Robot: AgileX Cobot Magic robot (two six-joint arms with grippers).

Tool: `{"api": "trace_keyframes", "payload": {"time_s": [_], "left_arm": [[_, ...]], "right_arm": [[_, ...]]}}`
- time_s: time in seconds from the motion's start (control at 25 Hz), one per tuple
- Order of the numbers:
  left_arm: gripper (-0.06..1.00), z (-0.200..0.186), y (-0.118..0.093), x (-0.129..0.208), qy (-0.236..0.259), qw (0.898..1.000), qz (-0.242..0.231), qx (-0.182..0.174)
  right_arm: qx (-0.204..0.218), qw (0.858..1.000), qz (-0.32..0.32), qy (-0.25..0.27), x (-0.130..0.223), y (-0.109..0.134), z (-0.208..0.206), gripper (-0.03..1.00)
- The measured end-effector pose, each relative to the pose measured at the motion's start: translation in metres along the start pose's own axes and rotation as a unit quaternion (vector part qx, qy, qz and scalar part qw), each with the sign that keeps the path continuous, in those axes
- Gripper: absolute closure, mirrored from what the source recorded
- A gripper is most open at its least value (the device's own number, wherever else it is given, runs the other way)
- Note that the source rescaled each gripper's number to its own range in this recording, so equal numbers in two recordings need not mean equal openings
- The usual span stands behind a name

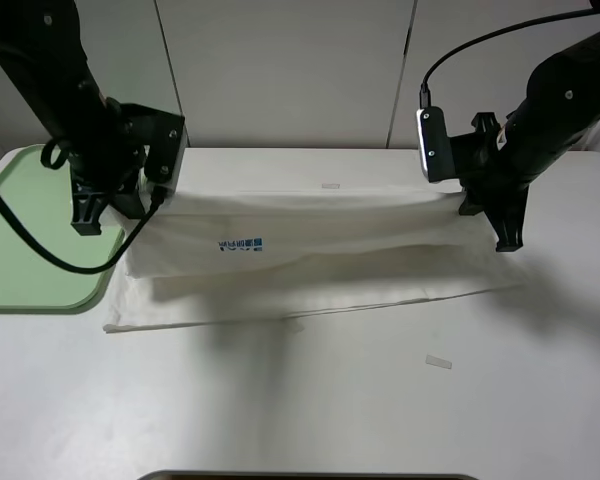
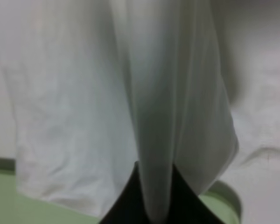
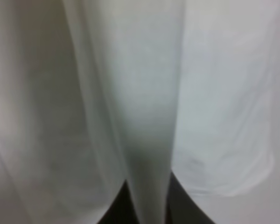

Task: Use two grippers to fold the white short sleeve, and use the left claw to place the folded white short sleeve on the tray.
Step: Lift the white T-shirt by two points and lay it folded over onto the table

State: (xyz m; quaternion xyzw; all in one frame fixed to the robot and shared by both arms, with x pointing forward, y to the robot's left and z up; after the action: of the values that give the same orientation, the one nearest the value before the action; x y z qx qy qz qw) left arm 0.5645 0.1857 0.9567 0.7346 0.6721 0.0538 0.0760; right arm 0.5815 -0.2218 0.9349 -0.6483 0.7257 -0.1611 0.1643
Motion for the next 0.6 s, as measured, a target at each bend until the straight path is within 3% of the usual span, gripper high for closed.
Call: {"api": "trace_keyframes", "payload": {"time_s": [0.4, 0.52, 0.56, 0.6], "left_arm": [[0.94, 0.023, -0.02, 0.004, 0.003, 1.0, 0.002, 0.015], [0.92, 0.023, -0.022, 0.004, 0.002, 1.0, -0.001, 0.022], [0.92, 0.023, -0.022, 0.004, 0.002, 1.0, -0.001, 0.022], [0.86, 0.023, -0.028, 0.005, 0.005, 0.999, -0.006, 0.046]], "right_arm": [[-0.019, 1.0, 0.008, -0.003, 0.002, 0.016, 0.007, 0.96], [-0.033, 0.999, 0.022, -0.004, 0.002, 0.019, 0.007, 0.89], [-0.042, 0.999, 0.03, -0.003, 0.002, 0.021, 0.007, 0.79], [-0.052, 0.998, 0.04, -0.004, 0.002, 0.024, 0.007, 0.69]]}}
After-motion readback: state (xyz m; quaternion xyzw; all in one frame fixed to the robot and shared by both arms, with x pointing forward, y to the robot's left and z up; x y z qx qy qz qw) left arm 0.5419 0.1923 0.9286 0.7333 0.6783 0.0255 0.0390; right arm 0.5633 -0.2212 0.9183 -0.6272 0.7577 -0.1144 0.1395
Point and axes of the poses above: a point on each arm's last joint axis where the gripper is mounted, z pointing out along that axis toward the gripper, y along the wrist's bending axis when the last joint is at zero, x = y × z, the point moved 3 cm from there along z, pointing out along that axis toward the gripper, and after that the axes turned 8 degrees about z, right-handed, at the moved point
